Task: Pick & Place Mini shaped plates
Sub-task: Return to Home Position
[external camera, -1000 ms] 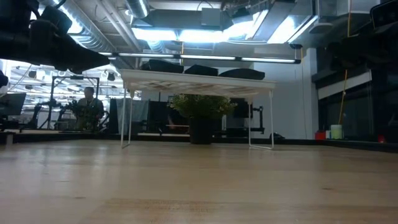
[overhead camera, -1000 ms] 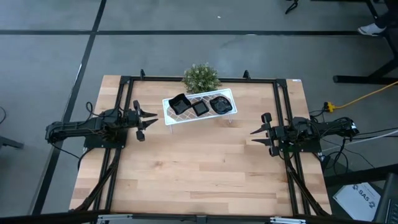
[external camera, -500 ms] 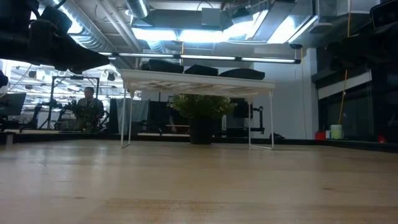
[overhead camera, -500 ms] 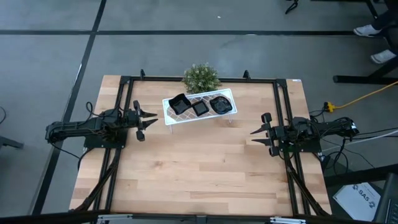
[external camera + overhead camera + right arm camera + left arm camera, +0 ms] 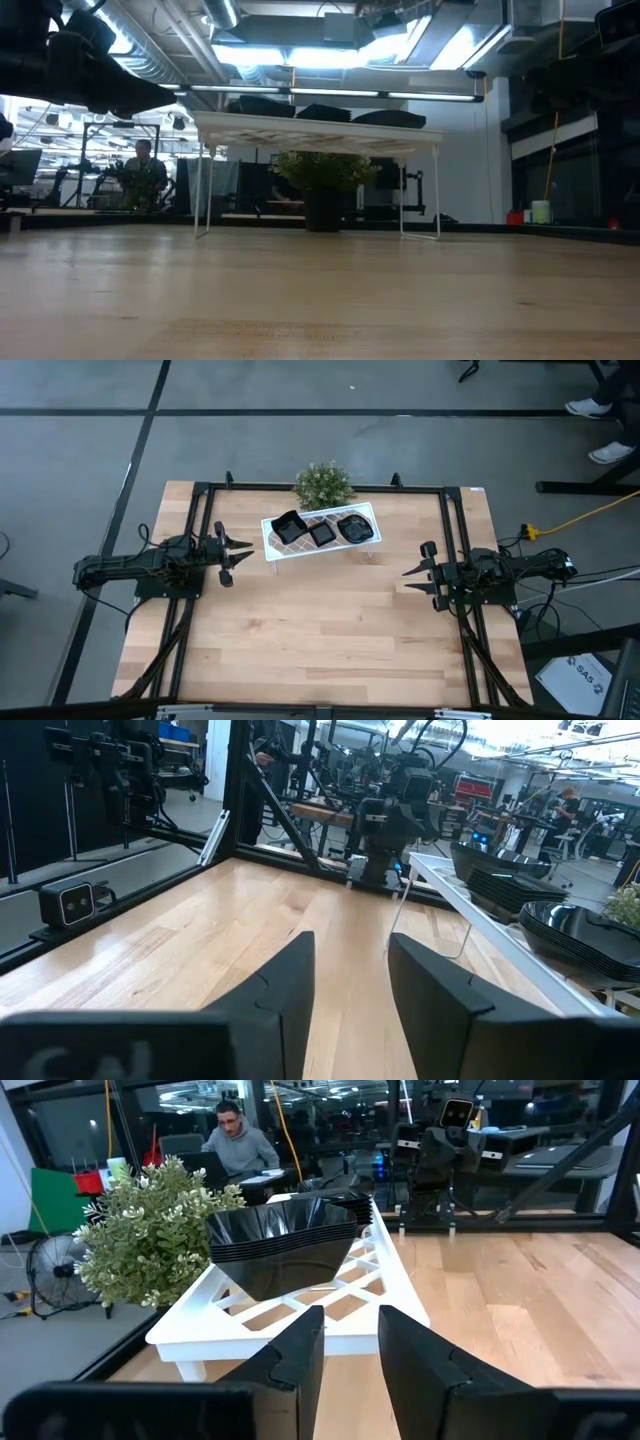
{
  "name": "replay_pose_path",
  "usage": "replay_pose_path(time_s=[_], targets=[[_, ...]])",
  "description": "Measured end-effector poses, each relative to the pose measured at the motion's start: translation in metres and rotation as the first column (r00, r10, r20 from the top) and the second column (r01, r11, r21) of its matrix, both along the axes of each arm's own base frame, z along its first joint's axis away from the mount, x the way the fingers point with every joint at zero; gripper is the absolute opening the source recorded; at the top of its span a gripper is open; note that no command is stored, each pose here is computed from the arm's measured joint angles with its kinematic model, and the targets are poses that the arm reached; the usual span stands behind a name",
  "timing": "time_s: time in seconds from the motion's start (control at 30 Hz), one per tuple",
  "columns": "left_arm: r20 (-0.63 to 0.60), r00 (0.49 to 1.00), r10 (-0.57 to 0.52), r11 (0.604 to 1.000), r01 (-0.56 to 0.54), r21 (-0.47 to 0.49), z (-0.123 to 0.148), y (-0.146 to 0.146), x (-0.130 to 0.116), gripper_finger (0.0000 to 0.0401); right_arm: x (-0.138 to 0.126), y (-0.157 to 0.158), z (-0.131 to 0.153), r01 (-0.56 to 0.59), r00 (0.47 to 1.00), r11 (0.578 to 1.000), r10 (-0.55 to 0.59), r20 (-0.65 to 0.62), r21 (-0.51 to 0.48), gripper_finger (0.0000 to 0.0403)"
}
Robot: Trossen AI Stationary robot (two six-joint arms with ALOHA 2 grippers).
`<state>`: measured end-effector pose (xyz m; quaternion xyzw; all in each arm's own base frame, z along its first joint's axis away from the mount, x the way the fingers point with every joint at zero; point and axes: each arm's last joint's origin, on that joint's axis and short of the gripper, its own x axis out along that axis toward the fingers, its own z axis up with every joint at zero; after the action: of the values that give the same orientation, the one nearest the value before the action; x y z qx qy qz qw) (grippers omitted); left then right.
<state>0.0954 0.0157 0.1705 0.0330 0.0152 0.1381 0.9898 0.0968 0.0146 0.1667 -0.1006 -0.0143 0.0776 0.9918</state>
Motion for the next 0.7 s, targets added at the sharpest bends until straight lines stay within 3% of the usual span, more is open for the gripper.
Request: replay_pose_path(time_s=[0.7], targets=[[0.0,1.0,0.0,1.0,0.0,0.0,-0.0001,0.0,0.0,0.0093,0.0,0.0,0.0001,0.0,1.0,1.0,0.0,0.001,0.0,0.0129]])
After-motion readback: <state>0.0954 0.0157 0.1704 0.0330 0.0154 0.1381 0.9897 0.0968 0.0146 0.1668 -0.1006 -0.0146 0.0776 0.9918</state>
